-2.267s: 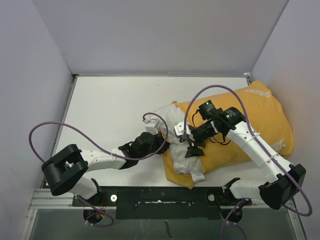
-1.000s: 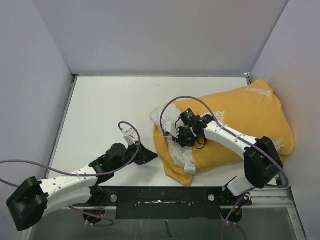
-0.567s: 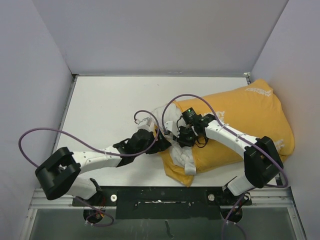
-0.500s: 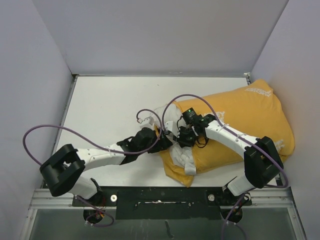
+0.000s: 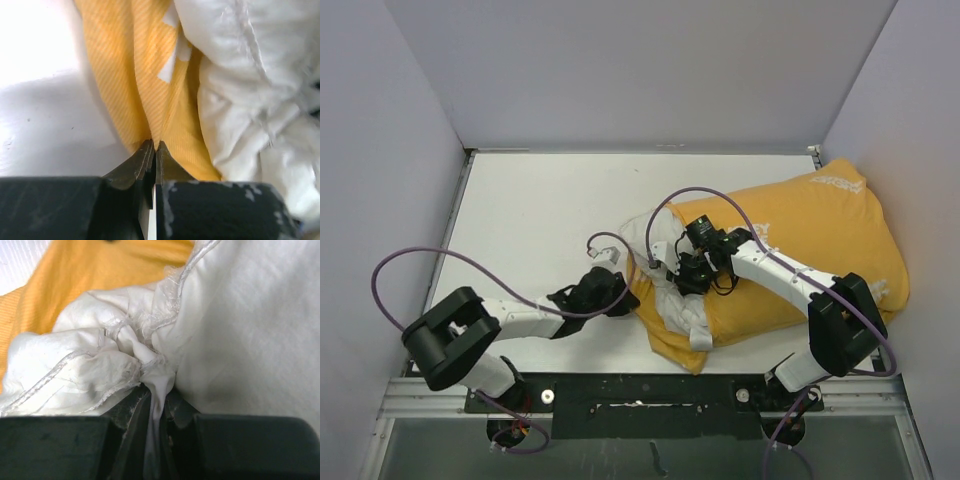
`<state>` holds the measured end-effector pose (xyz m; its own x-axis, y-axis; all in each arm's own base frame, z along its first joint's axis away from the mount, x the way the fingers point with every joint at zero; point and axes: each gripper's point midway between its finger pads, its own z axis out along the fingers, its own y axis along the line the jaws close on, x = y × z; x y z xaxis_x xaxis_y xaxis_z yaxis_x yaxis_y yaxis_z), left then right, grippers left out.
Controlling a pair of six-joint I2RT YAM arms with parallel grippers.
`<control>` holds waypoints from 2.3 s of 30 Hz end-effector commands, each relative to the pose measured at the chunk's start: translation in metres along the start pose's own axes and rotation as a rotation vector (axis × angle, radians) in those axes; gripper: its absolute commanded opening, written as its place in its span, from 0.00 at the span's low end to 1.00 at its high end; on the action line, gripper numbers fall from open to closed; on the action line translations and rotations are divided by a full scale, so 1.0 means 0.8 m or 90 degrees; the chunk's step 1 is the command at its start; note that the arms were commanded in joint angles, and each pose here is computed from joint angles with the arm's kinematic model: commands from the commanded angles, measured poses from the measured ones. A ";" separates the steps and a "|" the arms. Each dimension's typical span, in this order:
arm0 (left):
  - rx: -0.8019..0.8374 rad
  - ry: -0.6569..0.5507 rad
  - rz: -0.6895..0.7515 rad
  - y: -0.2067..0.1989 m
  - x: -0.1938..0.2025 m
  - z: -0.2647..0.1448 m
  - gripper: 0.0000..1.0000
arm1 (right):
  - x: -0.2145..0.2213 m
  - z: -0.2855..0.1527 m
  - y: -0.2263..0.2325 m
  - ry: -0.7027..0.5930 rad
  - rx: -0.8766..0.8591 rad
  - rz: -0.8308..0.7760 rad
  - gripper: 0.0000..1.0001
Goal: Put the pillow into the pillowcase
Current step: Stuff the pillow into the pillowcase.
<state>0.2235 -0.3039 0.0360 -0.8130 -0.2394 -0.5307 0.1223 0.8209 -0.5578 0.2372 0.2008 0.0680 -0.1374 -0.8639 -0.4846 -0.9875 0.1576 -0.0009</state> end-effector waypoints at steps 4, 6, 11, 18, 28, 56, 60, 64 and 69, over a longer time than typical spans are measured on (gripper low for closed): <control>0.469 -0.093 0.003 -0.117 -0.082 -0.125 0.00 | 0.057 0.024 -0.007 0.098 0.008 0.041 0.00; 0.553 -0.083 -0.016 -0.143 -0.089 -0.152 0.00 | 0.058 0.027 -0.008 0.106 0.007 0.045 0.00; 0.632 -0.082 -0.058 -0.159 -0.097 -0.175 0.00 | 0.057 0.027 -0.006 0.093 -0.005 0.063 0.00; 0.624 -0.059 -0.107 -0.131 -0.076 -0.178 0.00 | 0.057 0.032 0.002 0.079 -0.035 0.086 0.00; 0.274 0.007 -0.033 -0.027 -0.029 -0.130 0.14 | 0.058 0.047 0.015 0.094 -0.079 0.093 0.06; -0.032 0.005 -0.037 -0.043 -0.018 0.030 0.00 | 0.048 0.042 0.018 0.061 -0.096 0.107 0.08; 0.204 -0.062 -0.002 -0.082 -0.042 -0.029 0.00 | 0.057 0.039 0.006 0.073 -0.065 0.118 0.08; 0.350 -0.078 -0.046 -0.093 -0.069 -0.108 0.00 | 0.081 0.029 -0.027 0.106 0.013 0.152 0.08; 0.522 -0.096 -0.094 -0.131 -0.094 -0.174 0.00 | 0.089 0.034 -0.030 0.145 0.039 0.131 0.06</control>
<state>0.2075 -0.2855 0.1216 -0.8035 -0.3826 -0.4561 0.2325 0.5036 -0.8320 0.2379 0.2099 0.0587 -0.2995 -0.8030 -0.5152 -0.9541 0.2499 0.1650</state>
